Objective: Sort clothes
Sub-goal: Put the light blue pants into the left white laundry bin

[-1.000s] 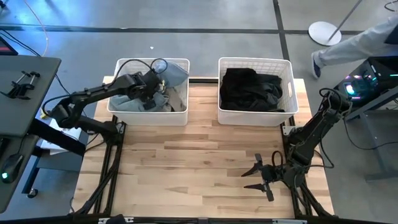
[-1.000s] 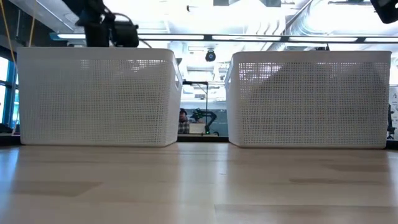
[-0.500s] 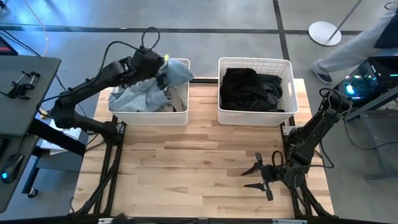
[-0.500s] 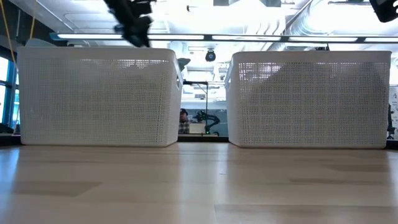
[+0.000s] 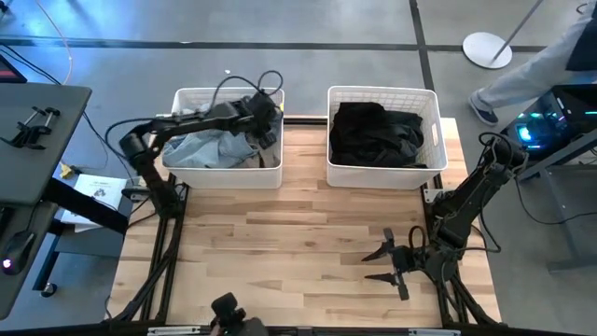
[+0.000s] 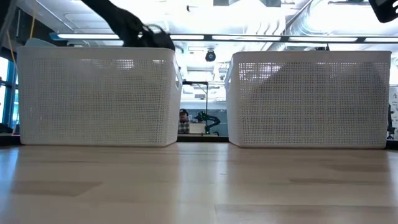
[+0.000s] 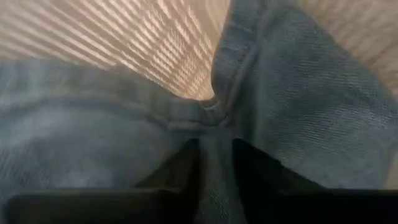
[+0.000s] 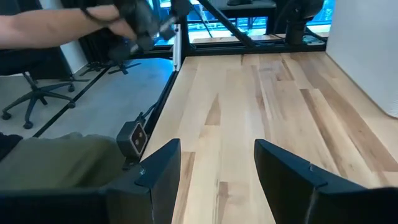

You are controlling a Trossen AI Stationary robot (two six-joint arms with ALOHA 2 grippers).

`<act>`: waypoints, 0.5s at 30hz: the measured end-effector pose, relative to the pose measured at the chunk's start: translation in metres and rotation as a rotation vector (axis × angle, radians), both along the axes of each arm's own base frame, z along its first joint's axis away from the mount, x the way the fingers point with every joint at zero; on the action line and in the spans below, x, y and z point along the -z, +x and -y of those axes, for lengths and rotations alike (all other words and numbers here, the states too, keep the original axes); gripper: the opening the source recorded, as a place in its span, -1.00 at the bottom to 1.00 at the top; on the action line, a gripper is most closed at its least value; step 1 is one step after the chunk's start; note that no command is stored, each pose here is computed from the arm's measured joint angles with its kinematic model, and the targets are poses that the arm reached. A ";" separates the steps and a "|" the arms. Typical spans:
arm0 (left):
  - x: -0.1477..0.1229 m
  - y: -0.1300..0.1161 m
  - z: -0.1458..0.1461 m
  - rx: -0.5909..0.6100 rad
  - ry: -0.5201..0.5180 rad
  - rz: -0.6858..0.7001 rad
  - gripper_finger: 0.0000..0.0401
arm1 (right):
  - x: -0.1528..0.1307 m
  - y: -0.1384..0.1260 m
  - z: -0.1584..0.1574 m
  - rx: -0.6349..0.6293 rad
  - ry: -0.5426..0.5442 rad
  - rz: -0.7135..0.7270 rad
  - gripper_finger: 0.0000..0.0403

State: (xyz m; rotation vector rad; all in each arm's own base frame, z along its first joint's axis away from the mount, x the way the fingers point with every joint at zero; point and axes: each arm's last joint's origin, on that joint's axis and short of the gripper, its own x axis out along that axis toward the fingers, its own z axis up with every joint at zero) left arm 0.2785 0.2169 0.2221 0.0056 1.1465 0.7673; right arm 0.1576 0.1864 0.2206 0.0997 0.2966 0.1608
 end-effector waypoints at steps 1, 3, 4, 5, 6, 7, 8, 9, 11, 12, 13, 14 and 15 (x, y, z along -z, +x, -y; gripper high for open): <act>0.008 0.002 -0.002 -0.009 -0.016 -0.020 -0.64 | 0.000 0.000 0.000 0.006 -0.002 0.002 -0.04; 0.020 0.003 -0.005 -0.012 -0.037 -0.053 -0.80 | 0.000 0.000 0.000 0.012 -0.004 0.003 -0.04; 0.022 0.004 -0.005 -0.012 -0.040 -0.059 -0.87 | 0.000 0.000 0.000 0.013 -0.004 0.004 -0.04; 0.020 0.005 -0.004 -0.010 -0.039 -0.065 -0.92 | 0.000 0.000 0.000 0.013 -0.005 0.004 -0.04; 0.015 0.006 -0.002 -0.007 -0.034 -0.067 -0.96 | 0.000 0.000 0.000 0.013 -0.005 0.003 -0.04; 0.007 0.006 0.000 -0.003 -0.026 -0.065 -0.97 | 0.000 0.000 0.000 0.013 -0.005 0.003 -0.04; -0.002 0.007 0.003 0.004 -0.016 -0.059 -0.98 | 0.000 0.000 0.000 0.013 -0.005 0.003 -0.04; -0.014 0.007 0.008 0.011 -0.001 -0.048 -0.97 | 0.000 0.000 0.001 0.013 -0.005 0.003 -0.04; -0.044 0.005 0.017 0.027 0.036 -0.010 -0.94 | 0.000 0.000 0.001 0.013 -0.005 0.003 -0.04; -0.061 0.003 0.024 0.035 0.057 0.008 -0.92 | 0.000 0.000 0.001 0.014 -0.005 0.004 -0.04; -0.078 0.000 0.031 0.043 0.080 0.029 -0.90 | 0.000 0.000 0.001 0.017 -0.005 0.004 -0.04; -0.094 -0.005 0.039 0.048 0.102 0.046 -0.89 | 0.000 0.000 0.001 0.021 -0.007 0.005 -0.04; -0.109 -0.012 0.048 0.046 0.120 0.055 -0.89 | 0.000 0.001 0.001 0.024 -0.007 0.006 -0.04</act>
